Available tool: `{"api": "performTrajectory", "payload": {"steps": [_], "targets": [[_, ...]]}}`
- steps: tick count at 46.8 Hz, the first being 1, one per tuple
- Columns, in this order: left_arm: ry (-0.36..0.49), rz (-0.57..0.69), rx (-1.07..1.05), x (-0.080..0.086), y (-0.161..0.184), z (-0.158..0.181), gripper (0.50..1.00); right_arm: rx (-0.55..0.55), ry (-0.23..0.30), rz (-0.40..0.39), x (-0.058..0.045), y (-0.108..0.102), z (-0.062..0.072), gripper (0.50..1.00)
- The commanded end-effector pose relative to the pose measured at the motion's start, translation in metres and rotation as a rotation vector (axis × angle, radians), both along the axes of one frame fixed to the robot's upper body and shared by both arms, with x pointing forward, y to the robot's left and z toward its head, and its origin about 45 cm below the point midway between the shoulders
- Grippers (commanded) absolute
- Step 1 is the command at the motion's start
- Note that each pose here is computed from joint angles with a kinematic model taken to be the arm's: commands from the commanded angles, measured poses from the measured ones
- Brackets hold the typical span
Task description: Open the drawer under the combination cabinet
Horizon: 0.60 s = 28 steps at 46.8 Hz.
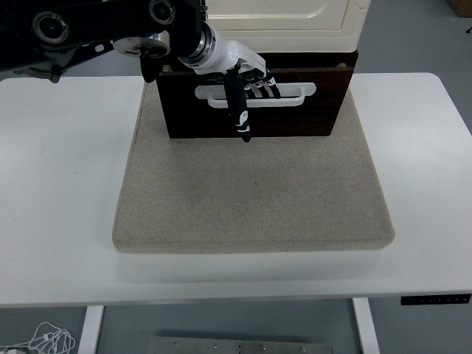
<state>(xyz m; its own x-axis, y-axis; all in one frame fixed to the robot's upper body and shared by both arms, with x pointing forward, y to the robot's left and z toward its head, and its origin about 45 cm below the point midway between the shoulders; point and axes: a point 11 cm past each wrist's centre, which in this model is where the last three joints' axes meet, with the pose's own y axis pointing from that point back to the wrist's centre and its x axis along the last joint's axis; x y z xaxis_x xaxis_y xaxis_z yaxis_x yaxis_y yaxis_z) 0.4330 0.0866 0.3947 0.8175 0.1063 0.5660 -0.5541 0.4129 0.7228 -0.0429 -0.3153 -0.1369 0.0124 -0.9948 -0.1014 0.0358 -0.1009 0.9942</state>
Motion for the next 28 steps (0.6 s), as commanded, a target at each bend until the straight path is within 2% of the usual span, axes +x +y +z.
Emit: {"api": "performTrajectory", "payload": {"steps": [1,28], "targets": [[0.004,-0.006,0.004,-0.001,0.0,0.0,1.0,0.0,0.0,0.0,0.0,0.0,0.0,0.926],[0.037,-0.076,0.022,-0.013,-0.001,0.007,1.0,0.0,0.0,0.0,0.0,0.0,0.0,0.926]]}}
